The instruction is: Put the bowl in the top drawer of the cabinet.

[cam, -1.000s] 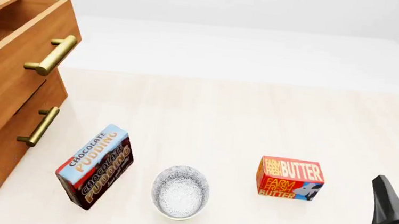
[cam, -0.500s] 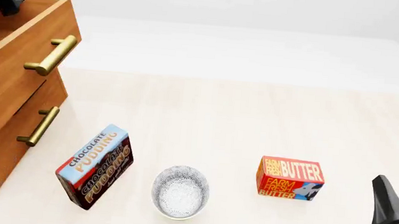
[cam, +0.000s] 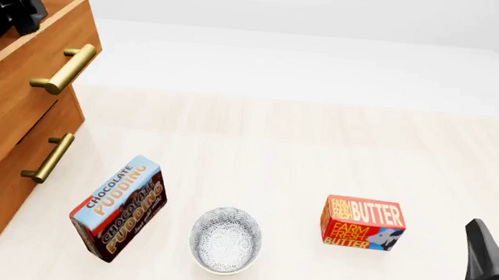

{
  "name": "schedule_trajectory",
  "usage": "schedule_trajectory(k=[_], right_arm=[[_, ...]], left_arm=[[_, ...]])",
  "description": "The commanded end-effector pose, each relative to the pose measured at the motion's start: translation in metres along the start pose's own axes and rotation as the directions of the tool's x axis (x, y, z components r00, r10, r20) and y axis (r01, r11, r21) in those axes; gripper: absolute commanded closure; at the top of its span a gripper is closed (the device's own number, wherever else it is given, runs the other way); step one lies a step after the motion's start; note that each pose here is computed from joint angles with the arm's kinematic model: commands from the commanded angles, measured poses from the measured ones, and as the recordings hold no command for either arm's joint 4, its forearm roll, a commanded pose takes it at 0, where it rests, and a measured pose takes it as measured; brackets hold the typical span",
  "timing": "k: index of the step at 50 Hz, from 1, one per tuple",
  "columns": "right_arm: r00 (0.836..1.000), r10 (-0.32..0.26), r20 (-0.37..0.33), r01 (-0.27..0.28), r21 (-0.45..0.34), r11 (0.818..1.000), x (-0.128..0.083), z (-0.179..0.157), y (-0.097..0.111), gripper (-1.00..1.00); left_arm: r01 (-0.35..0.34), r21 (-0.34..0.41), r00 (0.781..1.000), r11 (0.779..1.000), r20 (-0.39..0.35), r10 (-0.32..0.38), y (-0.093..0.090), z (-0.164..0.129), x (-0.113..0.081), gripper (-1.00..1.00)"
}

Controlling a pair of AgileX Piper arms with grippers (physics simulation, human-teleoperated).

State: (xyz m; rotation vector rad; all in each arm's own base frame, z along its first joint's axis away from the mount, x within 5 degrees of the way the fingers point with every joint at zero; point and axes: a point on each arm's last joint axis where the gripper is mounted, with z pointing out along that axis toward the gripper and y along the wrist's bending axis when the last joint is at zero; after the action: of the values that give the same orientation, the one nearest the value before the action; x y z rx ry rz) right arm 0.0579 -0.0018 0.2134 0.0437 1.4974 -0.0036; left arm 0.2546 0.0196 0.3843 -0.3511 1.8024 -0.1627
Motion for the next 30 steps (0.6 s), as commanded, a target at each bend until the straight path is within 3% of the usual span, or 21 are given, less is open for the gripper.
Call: schedule_trajectory(k=[1, 30], right_arm=[[1.0, 0.0, 0.0, 0.0, 0.0, 1.0, 0.0, 0.0, 0.0, -1.0], [1.0, 0.0, 0.0, 0.0, 0.0, 1.0, 0.0, 0.0, 0.0, -1.0]], left_arm=[[0.013, 0.011, 1.0, 1.0, -0.028, -0.013, -0.003, 0.005, 0.007, -1.0], [0.014, 0.051, 0.996, 0.999, -0.087, -0.01, -0.015, 0.014, 0.023, -1.0]])
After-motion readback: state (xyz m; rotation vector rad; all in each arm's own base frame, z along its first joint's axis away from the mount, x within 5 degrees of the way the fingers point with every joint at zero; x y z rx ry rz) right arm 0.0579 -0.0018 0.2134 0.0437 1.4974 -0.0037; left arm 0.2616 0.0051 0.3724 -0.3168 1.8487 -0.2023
